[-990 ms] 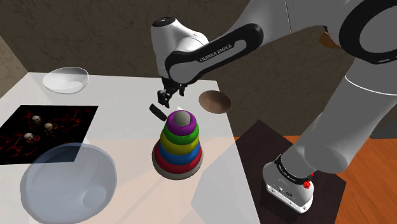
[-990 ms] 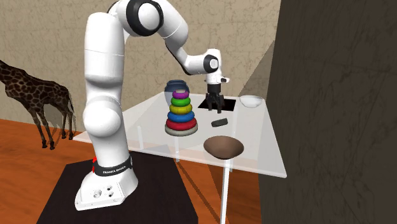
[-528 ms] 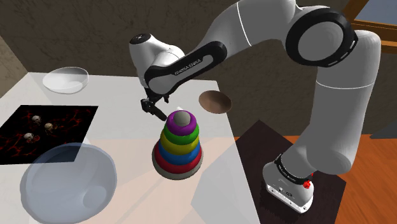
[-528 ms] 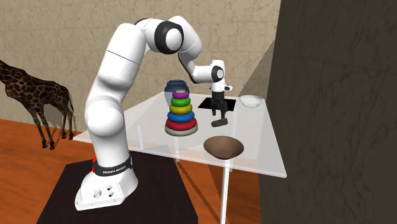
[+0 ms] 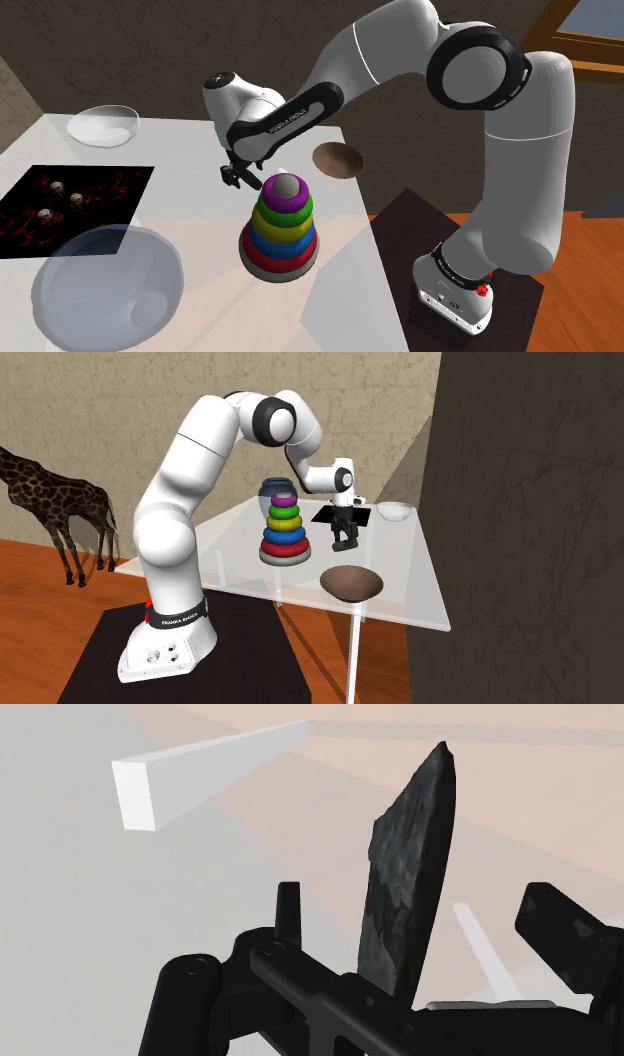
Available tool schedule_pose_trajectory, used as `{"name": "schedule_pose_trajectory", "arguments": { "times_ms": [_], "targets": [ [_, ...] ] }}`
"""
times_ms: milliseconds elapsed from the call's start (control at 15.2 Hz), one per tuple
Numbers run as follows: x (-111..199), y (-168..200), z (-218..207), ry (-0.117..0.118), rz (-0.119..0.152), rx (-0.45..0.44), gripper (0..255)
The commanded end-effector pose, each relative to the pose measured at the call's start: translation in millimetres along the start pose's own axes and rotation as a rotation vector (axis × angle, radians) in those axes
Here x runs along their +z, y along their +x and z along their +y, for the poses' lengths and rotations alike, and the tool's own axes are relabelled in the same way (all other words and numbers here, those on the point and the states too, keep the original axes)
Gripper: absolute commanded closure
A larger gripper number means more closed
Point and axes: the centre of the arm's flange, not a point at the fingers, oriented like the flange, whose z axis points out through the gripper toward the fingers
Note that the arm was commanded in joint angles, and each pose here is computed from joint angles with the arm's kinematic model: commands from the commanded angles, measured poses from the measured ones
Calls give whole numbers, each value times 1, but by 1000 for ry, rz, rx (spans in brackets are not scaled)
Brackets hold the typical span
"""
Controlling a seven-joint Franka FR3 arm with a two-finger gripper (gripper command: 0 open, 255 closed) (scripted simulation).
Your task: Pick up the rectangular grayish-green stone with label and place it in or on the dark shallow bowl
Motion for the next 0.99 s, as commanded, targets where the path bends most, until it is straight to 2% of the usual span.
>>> {"name": "schedule_pose_trajectory", "arguments": {
  "times_ms": [0,462,528,924],
  "targets": [
    [8,-1,1,0,0,0,0],
    [8,0,1,0,0,0,0],
    [8,0,1,0,0,0,255],
    [8,0,1,0,0,0,255]
  ]
}}
